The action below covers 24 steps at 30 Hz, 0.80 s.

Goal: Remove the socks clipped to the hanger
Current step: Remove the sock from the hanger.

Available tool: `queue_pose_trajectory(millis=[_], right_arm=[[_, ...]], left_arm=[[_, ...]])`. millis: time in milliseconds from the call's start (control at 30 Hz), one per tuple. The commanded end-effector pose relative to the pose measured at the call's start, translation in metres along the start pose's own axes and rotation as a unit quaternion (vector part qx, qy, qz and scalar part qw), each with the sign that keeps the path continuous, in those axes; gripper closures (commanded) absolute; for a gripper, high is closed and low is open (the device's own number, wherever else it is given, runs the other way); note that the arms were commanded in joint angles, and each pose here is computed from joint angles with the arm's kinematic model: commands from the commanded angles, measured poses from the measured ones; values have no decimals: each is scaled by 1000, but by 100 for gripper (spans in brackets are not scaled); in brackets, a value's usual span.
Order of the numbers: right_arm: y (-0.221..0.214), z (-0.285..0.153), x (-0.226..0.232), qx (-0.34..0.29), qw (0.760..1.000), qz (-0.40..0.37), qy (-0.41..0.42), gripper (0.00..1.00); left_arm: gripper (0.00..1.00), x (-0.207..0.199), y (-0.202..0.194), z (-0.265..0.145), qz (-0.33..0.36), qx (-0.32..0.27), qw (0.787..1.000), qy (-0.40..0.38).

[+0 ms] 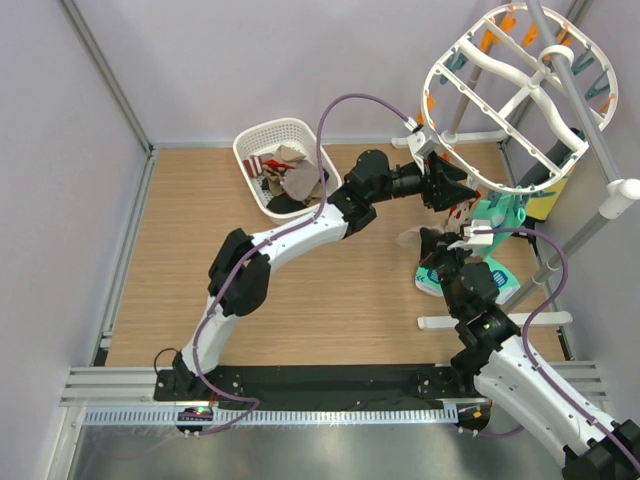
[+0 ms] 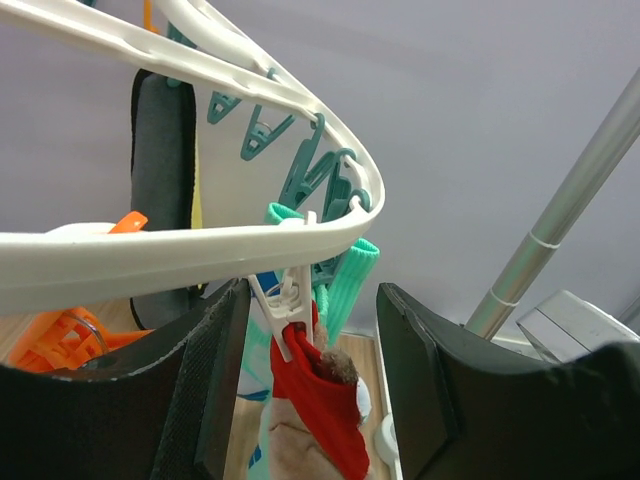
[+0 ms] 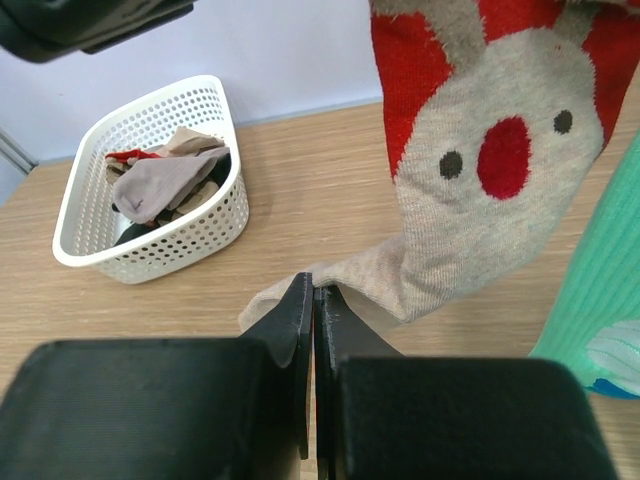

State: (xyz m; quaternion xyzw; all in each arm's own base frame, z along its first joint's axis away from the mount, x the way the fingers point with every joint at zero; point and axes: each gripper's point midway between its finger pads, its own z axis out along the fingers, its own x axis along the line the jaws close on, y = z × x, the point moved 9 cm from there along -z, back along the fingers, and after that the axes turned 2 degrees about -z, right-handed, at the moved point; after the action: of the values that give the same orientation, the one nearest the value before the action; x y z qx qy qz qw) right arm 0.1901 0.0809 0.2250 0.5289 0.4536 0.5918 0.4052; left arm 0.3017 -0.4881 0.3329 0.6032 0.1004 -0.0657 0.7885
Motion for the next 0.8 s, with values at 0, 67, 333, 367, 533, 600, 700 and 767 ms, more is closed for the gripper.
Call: queue_pose_trajectory(millis=[0, 67, 333, 367, 533, 600, 700, 767], right_arm=[[4, -2, 0, -14, 1000, 3, 4, 99], [3, -3, -1, -15, 1000, 5, 4, 99], [1, -1, 0, -9, 1000, 4, 8, 99], [0, -1, 0, -8, 1000, 3, 8, 99], [-1, -1, -1, -8, 1000, 4, 5, 99], [0, -2, -1, -10, 1000, 4, 6, 99], [1, -3, -1, -11, 1000, 3, 6, 99], [2, -3, -1, -13, 1000, 4, 5, 99]], left_arm=[[42, -6, 20, 8, 22, -38, 999, -28], [41, -5, 19, 9, 23, -39, 999, -28], [40, 4, 18, 14, 40, -38, 998, -11], [40, 4, 17, 14, 40, -39, 998, -11], [39, 9, 13, 15, 41, -41, 998, -13], [39, 11, 10, 14, 39, -39, 998, -17], [41, 12, 16, 12, 27, -59, 997, -48], [43, 15, 14, 11, 20, -60, 997, -51]])
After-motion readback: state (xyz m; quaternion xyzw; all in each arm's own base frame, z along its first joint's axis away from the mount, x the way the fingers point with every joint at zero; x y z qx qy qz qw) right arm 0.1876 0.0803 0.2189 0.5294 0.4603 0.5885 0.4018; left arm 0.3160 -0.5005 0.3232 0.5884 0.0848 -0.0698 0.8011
